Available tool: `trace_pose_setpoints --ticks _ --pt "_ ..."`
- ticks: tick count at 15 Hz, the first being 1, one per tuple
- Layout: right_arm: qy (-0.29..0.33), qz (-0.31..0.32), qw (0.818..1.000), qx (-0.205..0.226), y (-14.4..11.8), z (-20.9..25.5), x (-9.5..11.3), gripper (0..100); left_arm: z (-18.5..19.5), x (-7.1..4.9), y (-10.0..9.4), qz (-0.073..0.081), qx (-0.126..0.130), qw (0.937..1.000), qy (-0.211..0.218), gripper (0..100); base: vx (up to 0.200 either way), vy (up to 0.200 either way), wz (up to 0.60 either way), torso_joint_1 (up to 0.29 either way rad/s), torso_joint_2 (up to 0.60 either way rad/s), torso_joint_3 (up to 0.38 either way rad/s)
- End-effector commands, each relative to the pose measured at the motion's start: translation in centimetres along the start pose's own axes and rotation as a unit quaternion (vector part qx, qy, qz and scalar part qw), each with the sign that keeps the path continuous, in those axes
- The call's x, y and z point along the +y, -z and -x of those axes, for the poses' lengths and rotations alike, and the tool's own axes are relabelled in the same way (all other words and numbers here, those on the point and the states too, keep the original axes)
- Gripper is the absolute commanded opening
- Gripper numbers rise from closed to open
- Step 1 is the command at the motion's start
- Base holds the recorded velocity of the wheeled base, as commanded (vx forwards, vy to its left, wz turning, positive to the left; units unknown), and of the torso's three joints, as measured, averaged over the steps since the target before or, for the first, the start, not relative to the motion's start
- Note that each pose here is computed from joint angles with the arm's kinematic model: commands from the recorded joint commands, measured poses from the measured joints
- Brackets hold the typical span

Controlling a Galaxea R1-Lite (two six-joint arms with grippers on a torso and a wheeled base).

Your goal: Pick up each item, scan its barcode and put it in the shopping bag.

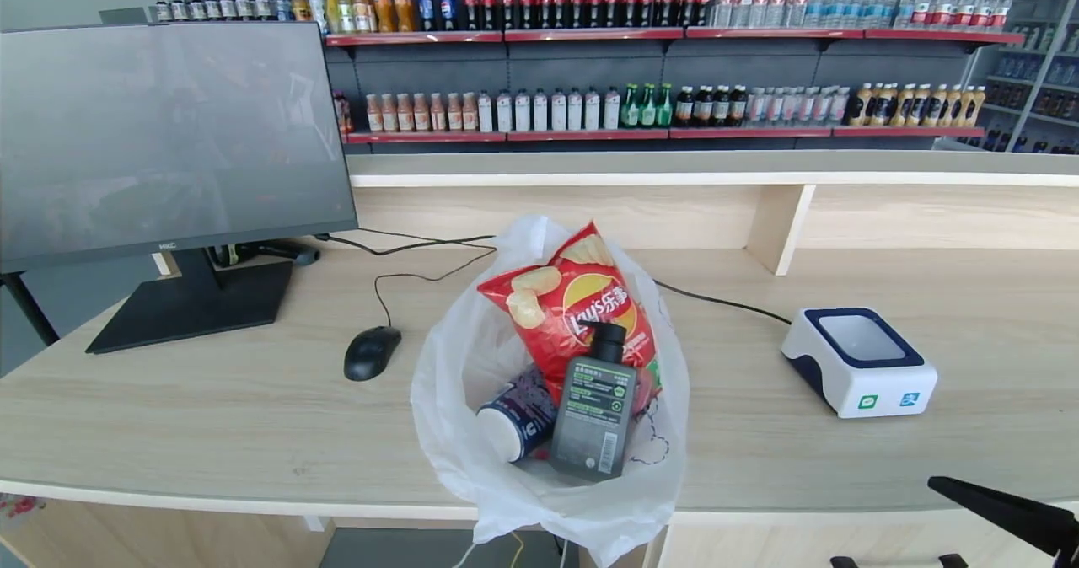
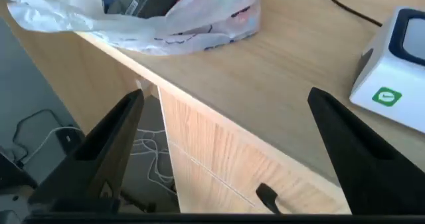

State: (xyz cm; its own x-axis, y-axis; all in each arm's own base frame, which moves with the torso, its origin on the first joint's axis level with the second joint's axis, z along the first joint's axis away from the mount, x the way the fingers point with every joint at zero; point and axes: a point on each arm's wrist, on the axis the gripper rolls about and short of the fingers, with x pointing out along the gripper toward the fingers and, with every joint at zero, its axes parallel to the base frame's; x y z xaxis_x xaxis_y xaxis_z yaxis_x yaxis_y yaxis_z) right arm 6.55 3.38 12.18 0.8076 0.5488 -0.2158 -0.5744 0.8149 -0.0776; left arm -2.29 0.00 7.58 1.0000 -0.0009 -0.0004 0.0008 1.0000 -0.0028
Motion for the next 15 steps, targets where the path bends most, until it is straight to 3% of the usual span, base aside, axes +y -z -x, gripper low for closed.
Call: trace_pose_setpoints --ticks 1,4,6,7,8,15 --pt "0.005 0.032 0.999 0.004 3.0 4.7 1.1 100 0.0 0.0 0.0 0.0 0.0 1.0 0.0 100 0.0 0.0 0.0 0.0 0.0 0.0" --pt "0.007 0.021 1.0 0.012 5.4 6.6 1.8 100 0.0 0.0 0.0 0.0 0.0 1.0 0.0 100 0.0 0.0 0.0 0.0 0.0 0.0" --pt "0.063 0.011 0.998 0.013 5.3 6.6 1.7 100 0.0 0.0 0.0 0.0 0.0 1.0 0.0 100 0.0 0.0 0.0 0.0 0.0 0.0" --pt "0.162 -0.011 0.986 0.029 5.3 6.5 1.7 100 0.0 0.0 0.0 0.0 0.0 1.0 0.0 100 0.0 0.0 0.0 0.0 0.0 0.0" --pt "0.188 -0.017 0.981 0.031 5.3 6.5 1.7 100 0.0 0.0 0.0 0.0 0.0 1.0 0.0 100 -0.2 0.0 0.0 0.002 0.0 0.002" --pt "0.217 0.0 0.975 -0.05 5.6 7.6 2.4 100 0.0 0.0 0.0 0.002 0.0 1.0 0.0 100 -0.2 0.0 0.0 0.002 0.0 0.003"
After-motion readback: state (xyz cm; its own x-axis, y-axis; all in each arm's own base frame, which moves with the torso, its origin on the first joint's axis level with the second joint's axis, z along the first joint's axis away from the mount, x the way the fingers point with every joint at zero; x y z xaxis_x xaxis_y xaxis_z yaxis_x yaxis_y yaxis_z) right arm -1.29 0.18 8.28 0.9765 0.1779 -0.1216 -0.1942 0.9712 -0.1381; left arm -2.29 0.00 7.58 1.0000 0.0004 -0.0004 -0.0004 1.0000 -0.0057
